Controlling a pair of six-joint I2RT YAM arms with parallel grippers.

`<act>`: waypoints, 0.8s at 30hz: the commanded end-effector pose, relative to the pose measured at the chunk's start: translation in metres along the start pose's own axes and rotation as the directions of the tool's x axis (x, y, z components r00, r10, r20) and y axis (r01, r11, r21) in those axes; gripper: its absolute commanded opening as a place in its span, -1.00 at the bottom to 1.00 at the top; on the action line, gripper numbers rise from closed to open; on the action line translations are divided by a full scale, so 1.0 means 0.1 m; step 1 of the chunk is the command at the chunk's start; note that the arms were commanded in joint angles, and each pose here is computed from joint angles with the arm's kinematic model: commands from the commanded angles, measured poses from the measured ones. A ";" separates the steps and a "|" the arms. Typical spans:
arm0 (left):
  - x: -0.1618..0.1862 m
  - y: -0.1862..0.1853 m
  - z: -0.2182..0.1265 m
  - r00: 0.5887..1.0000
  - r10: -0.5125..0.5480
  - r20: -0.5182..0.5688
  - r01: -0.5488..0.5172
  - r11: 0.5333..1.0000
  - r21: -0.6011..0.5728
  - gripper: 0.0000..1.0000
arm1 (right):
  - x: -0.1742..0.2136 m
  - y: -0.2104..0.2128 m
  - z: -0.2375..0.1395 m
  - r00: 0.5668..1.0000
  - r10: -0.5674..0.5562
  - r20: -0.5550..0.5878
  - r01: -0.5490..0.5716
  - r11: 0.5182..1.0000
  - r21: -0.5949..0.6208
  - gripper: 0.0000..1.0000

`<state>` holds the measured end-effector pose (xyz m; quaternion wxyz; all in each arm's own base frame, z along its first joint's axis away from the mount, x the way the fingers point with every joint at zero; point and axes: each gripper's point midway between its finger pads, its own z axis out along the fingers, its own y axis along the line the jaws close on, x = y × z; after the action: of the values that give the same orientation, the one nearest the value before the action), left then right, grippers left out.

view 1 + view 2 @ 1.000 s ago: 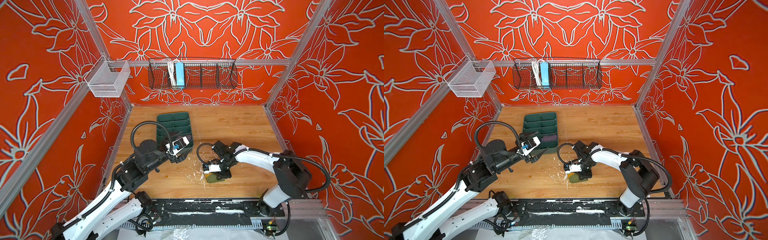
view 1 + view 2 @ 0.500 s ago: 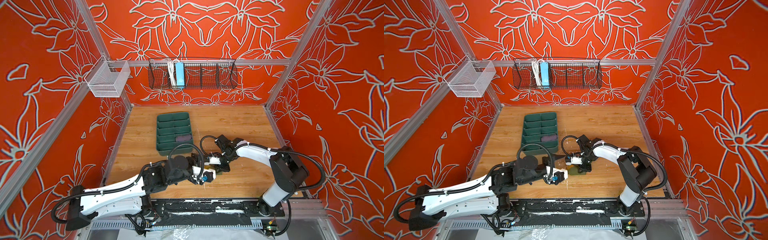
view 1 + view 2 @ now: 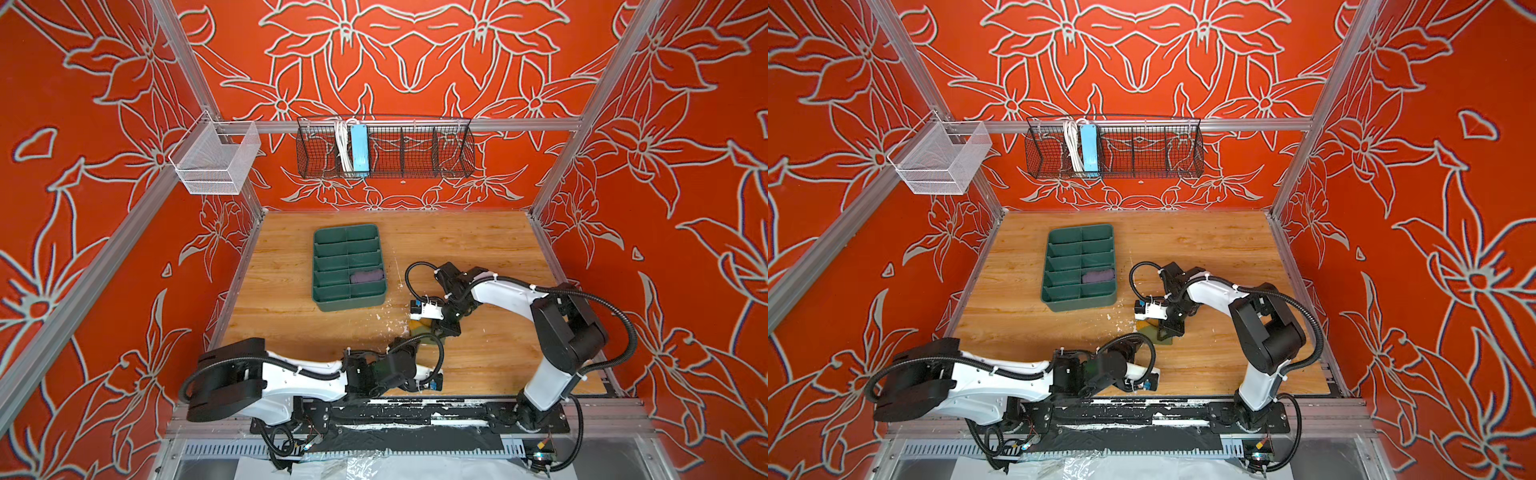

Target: Roll the socks

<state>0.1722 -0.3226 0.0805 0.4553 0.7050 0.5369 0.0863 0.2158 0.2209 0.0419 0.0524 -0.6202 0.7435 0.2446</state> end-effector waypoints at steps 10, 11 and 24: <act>0.16 0.38 0.57 0.994 -0.029 -0.103 0.018 0.995 -0.102 0.19 | 0.00 0.12 0.02 1.000 0.022 0.001 -0.021 0.994 -0.106 -1.00; 0.17 0.35 0.60 0.994 -0.016 -0.107 0.006 0.996 -0.094 0.16 | 0.00 0.12 0.02 1.000 0.022 0.005 -0.022 0.994 -0.107 -1.00; 0.23 0.08 0.86 0.989 -0.036 -0.145 0.034 0.999 -0.015 -0.18 | -0.14 0.19 -0.01 0.996 0.050 0.068 -0.039 0.987 -0.158 -1.00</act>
<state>0.2405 -0.3431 0.0410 0.4288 0.6812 0.5740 0.1501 0.2141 0.2228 0.0434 0.0335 -0.6066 0.7468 0.2705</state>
